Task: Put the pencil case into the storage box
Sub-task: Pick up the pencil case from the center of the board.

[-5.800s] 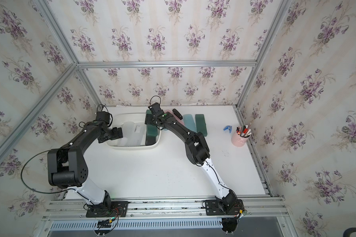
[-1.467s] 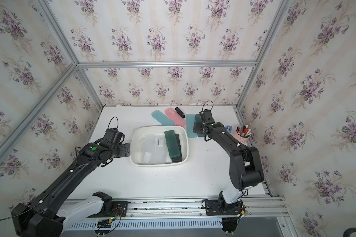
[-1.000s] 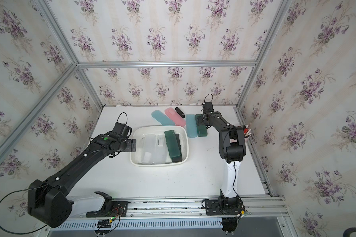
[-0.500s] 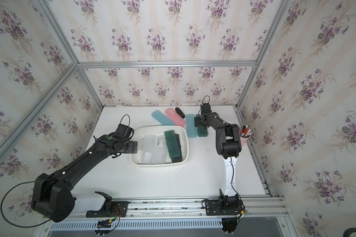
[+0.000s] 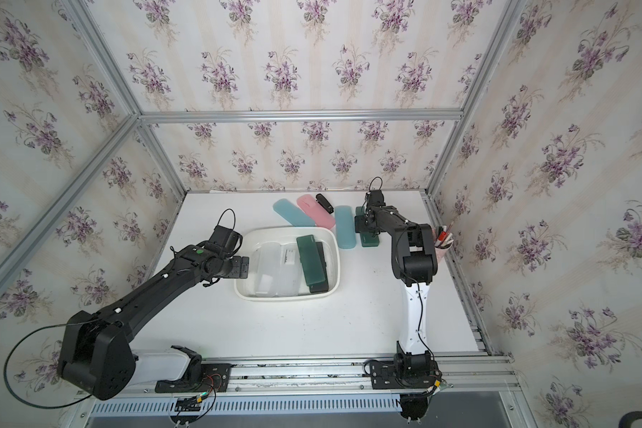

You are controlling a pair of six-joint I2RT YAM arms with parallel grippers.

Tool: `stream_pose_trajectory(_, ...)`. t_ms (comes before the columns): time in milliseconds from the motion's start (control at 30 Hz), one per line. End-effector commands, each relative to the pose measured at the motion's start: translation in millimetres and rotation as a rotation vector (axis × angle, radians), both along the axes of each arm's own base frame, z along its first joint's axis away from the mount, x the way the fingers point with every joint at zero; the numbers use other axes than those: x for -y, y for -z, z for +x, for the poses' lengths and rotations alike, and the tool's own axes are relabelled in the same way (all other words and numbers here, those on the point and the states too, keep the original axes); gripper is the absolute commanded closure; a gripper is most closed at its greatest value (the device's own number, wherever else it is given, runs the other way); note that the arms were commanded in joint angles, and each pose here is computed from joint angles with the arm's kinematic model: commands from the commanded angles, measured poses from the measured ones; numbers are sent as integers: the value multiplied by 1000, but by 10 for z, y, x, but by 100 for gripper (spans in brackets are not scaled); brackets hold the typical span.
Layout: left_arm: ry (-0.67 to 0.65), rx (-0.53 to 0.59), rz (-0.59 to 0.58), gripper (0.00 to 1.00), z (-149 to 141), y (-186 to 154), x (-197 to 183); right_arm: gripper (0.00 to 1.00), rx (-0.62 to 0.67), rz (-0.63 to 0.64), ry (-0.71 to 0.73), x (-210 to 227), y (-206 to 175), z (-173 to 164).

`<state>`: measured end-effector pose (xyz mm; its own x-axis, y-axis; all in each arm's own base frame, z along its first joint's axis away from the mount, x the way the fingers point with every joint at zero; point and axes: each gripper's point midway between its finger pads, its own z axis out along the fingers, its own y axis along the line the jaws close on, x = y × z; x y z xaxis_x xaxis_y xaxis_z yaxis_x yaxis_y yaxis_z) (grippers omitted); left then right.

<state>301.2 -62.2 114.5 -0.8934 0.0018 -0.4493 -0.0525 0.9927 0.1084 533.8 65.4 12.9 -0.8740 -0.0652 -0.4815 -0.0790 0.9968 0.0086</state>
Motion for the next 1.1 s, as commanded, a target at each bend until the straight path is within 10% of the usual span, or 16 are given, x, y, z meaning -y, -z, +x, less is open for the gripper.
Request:
stream_pose_trajectory(0, 9, 1, 5, 1, 2, 9, 0, 14, -101, -12, -19, -1, 153, -239)
stream_pose_trajectory(700, 22, 10, 16, 1, -33, -1, -26, 32, 57, 198, 23, -255, -780, -481)
stream_pose_trajectory(1067, 27, -1, -24, 1, -54, 93, 38, 33, 121, 293, -80, -1580, -1325, -1205)
